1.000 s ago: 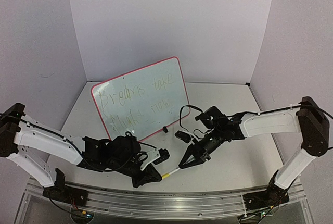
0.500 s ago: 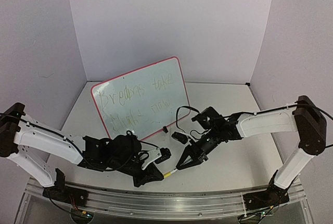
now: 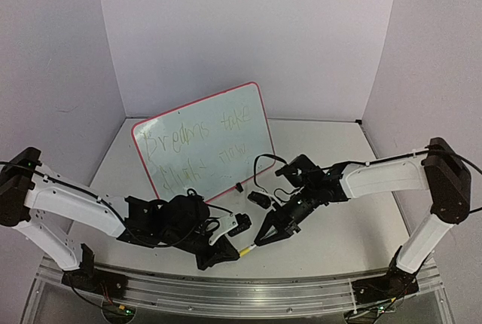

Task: Write a sentence on the whiteboard
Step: Insert the whiteboard marker without the cap into the pen cap.

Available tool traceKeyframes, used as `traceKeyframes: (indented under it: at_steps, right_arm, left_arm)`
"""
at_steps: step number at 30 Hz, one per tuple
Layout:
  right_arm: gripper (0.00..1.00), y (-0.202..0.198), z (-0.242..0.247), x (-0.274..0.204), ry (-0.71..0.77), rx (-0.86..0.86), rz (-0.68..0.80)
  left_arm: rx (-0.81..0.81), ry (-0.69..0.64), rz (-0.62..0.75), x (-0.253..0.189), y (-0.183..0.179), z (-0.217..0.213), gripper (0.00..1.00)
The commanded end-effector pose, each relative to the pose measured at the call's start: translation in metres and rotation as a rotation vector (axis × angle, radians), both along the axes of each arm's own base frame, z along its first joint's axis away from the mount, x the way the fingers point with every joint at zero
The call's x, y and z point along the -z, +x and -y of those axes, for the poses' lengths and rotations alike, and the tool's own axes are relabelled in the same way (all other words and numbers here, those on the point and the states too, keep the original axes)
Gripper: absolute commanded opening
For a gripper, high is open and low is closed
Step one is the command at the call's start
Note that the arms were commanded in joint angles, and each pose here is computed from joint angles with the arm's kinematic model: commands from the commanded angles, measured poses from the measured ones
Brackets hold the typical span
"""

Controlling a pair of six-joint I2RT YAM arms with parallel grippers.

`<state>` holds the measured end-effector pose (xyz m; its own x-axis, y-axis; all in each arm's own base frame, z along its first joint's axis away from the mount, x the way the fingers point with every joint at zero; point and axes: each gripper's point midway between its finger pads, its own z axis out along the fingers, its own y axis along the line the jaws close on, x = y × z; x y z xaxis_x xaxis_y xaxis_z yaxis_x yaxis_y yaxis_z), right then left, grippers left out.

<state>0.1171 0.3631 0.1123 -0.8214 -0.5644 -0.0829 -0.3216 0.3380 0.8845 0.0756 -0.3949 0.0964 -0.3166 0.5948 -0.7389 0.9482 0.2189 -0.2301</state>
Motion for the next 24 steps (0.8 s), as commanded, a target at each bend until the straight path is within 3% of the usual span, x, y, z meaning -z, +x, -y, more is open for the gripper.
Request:
traceKeyframes:
  at_steps: [1,24]
  right_arm:
    - [0.00,-0.014,-0.020,-0.015,0.079,-0.081,0.011]
    - [0.00,-0.023,-0.026,-0.011,0.064,-0.107,0.007]
  left_arm:
    - [-0.010,-0.222,0.115,-0.069,0.018,0.043,0.00]
    - [-0.010,-0.356,0.199,-0.123,0.039,0.065,0.00]
